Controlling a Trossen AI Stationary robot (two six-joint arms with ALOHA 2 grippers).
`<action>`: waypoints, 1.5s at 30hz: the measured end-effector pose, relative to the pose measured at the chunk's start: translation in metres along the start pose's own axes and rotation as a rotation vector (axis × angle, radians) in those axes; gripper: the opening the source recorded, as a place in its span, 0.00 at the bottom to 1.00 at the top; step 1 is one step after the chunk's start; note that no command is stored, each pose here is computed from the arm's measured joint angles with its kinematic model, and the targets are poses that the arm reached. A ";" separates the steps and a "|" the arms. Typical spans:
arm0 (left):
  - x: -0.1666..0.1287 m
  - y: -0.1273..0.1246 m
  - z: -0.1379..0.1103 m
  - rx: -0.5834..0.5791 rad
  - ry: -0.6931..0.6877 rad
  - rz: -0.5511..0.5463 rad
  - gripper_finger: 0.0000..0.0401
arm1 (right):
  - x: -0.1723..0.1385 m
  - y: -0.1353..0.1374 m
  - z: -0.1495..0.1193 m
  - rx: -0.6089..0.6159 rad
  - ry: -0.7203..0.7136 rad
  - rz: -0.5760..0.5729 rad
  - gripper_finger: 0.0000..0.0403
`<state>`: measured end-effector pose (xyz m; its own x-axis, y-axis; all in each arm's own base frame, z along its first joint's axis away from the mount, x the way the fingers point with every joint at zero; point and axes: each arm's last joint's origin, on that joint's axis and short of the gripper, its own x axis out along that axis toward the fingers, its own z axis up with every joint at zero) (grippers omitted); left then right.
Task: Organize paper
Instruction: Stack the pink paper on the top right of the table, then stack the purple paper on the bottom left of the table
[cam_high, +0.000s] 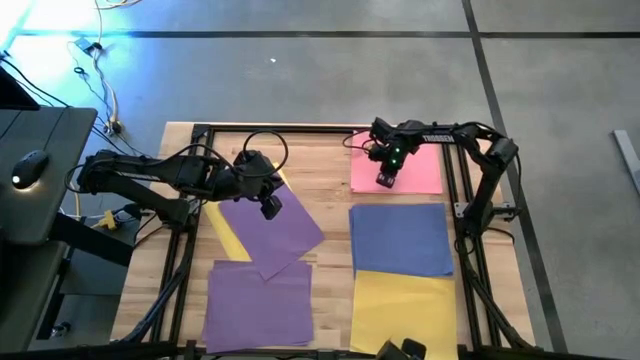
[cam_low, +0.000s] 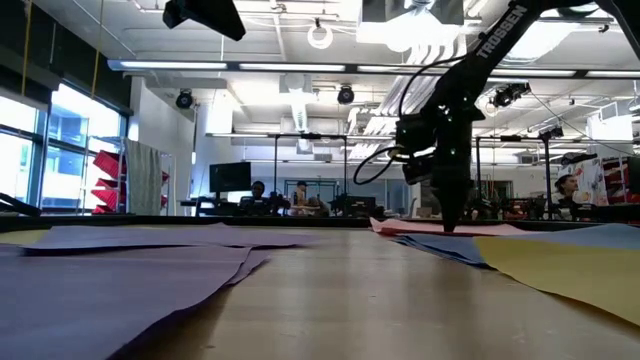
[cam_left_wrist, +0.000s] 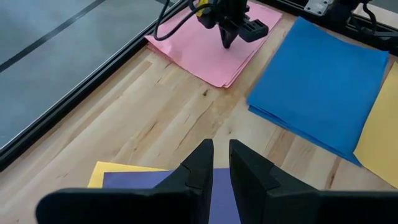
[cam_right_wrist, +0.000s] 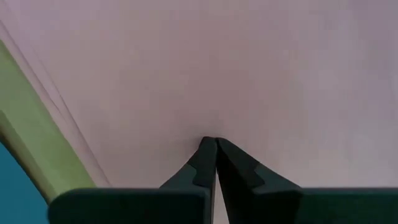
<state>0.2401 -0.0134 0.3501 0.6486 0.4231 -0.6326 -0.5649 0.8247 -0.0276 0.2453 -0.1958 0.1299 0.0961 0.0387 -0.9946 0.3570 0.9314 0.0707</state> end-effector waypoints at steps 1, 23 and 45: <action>0.000 0.000 0.000 0.001 0.001 0.001 0.08 | 0.000 0.001 0.001 -0.006 0.001 -0.005 0.00; -0.001 0.001 0.001 0.025 -0.020 0.027 0.08 | -0.107 0.092 -0.015 0.011 -0.156 0.112 0.00; -0.001 0.001 0.000 0.069 0.006 -0.007 0.08 | -0.004 0.191 -0.090 0.156 0.010 0.093 0.00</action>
<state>0.2389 -0.0131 0.3505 0.6495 0.4148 -0.6373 -0.5238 0.8516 0.0206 0.2296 0.0142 0.1402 0.1266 0.1266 -0.9838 0.4864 0.8565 0.1728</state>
